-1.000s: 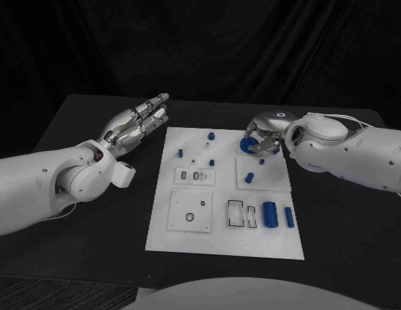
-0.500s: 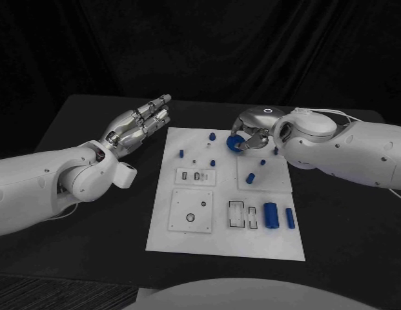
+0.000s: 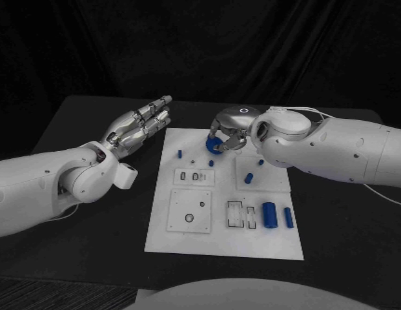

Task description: Assemble the parts on the task board

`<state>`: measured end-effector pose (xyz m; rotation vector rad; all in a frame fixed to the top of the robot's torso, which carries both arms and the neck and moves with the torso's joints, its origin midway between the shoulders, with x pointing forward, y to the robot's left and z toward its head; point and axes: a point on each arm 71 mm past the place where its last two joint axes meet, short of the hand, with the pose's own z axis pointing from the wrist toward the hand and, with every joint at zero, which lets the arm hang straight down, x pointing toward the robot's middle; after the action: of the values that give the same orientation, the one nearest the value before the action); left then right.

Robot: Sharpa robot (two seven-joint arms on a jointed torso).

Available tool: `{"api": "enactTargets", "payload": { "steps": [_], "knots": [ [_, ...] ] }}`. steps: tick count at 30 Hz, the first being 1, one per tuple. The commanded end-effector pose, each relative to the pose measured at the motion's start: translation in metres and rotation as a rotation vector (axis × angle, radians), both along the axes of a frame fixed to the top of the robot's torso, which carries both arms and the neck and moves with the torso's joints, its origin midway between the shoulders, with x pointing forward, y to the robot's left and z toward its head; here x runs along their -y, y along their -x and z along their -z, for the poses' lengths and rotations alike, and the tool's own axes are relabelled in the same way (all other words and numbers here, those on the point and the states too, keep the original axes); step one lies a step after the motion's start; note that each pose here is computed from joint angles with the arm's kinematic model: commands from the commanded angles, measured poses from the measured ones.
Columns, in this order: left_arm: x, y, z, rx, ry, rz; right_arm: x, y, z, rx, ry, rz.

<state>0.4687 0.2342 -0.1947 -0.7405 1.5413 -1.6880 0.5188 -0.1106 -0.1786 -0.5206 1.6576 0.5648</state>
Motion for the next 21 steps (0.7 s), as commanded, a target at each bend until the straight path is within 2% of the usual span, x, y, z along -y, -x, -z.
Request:
{"api": "enactTargets", "payload": {
  "steps": [1,13,21],
  "knots": [
    [0.003,0.0004,-0.0003,0.003,0.011,0.018,-0.006,-0.002,-0.001,0.003,0.008,-0.02],
    [0.006,-0.0008,0.0001,0.002,0.013,0.028,-0.026,-0.012,-0.002,0.013,0.018,-0.036],
    [0.007,-0.0011,0.0004,0.0,0.014,0.032,-0.029,-0.015,-0.001,0.019,0.02,-0.032]
  ]
}}
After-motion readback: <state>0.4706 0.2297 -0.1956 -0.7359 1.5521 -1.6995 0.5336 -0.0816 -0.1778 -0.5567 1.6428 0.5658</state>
